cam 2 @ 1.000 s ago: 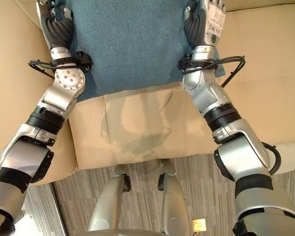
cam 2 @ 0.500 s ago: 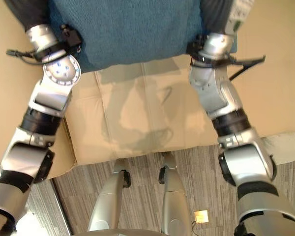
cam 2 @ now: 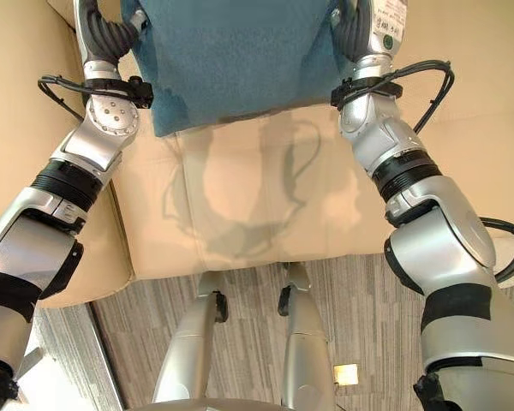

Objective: Pick up all the scattered cushions and arrange them neatly on the sofa.

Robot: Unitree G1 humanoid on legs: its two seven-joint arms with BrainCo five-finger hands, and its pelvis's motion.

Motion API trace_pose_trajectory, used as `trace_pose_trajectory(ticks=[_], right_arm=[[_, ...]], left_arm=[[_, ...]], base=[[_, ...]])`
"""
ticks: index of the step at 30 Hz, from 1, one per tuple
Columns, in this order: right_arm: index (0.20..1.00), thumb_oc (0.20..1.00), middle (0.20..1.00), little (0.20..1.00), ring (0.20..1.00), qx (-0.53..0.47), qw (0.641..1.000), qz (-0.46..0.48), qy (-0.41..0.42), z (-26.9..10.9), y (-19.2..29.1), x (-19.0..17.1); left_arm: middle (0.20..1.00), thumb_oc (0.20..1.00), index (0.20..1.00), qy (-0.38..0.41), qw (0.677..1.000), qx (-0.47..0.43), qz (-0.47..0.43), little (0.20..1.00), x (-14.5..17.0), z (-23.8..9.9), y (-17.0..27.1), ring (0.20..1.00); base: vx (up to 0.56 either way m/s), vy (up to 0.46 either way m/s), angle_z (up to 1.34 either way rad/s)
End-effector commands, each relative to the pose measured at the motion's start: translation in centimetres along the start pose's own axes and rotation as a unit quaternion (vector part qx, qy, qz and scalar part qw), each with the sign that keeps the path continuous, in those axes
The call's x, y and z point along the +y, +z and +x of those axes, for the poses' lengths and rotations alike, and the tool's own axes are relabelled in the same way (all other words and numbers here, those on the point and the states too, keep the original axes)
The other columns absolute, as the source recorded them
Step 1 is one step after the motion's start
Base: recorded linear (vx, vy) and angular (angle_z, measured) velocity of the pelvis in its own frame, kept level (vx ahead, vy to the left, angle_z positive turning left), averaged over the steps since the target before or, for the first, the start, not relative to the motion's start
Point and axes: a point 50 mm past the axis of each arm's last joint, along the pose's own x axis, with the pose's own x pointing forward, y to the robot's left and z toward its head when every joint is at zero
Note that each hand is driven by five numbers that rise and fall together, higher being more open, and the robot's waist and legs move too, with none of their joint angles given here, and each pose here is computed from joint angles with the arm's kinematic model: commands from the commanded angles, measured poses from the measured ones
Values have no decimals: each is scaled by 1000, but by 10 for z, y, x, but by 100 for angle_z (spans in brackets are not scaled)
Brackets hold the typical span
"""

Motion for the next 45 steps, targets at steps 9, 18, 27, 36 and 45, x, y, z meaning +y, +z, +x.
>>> trace_pose_trajectory(ticks=[9,18,27,36,45], right_arm=[[1000,1000,1000,1000,1000,-28,997,48,45,6,20,2],[1000,1000,1000,1000,1000,182,979,39,89,-104,-127,-10],[1000,1000,1000,1000,1000,317,903,138,254,-278,-139,35],[1000,1000,1000,1000,1000,440,785,96,425,-403,-138,60],[1000,1000,1000,1000,1000,568,671,49,474,-487,-148,35]], left_arm=[[1000,1000,1000,-9,996,21,-84,1000,-2,2,1,1000],[1000,1000,1000,-21,988,111,-103,1000,71,-82,-95,1000],[1000,1000,1000,-204,918,317,-123,1000,49,-263,-152,1000],[1000,1000,1000,-261,751,606,-2,1000,55,-426,-203,1000],[1000,1000,1000,-290,634,712,83,1000,93,-497,-202,1000]], base=[[-4,-5,1],[13,-11,2],[52,-27,0],[18,-39,-3],[37,-74,-5]])
